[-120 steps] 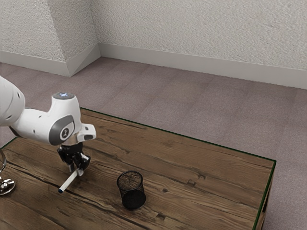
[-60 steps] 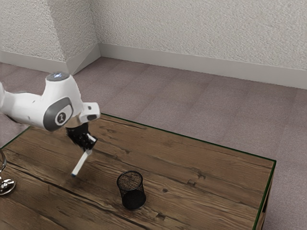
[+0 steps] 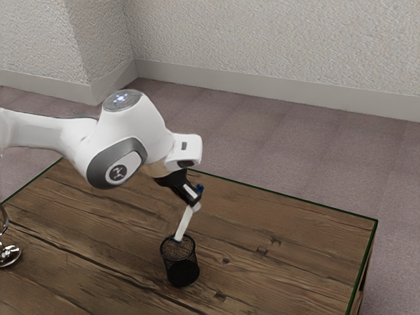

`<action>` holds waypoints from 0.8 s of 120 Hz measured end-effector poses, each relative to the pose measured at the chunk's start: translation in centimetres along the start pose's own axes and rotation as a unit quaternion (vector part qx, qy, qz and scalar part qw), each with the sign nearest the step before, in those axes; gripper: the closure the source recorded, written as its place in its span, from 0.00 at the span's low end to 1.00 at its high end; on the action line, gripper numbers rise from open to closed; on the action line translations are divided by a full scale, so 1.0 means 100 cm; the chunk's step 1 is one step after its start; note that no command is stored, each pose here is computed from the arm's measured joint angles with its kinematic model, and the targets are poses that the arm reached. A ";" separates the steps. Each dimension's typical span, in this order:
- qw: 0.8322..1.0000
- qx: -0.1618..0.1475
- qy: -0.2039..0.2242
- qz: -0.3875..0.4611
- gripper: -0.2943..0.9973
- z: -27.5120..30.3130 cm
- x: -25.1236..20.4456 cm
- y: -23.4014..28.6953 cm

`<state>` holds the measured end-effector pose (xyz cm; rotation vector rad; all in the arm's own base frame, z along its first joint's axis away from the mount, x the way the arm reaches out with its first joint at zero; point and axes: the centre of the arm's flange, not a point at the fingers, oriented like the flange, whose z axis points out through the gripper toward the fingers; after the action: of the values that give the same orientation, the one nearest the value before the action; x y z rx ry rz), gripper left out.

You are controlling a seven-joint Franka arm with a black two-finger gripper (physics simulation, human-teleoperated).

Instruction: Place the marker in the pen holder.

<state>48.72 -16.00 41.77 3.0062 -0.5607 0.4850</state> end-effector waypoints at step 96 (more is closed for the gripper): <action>0.998 0.019 0.028 -0.048 0.46 -0.008 0.014 -0.021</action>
<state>50.44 -14.42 43.00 3.0256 -0.4073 0.5782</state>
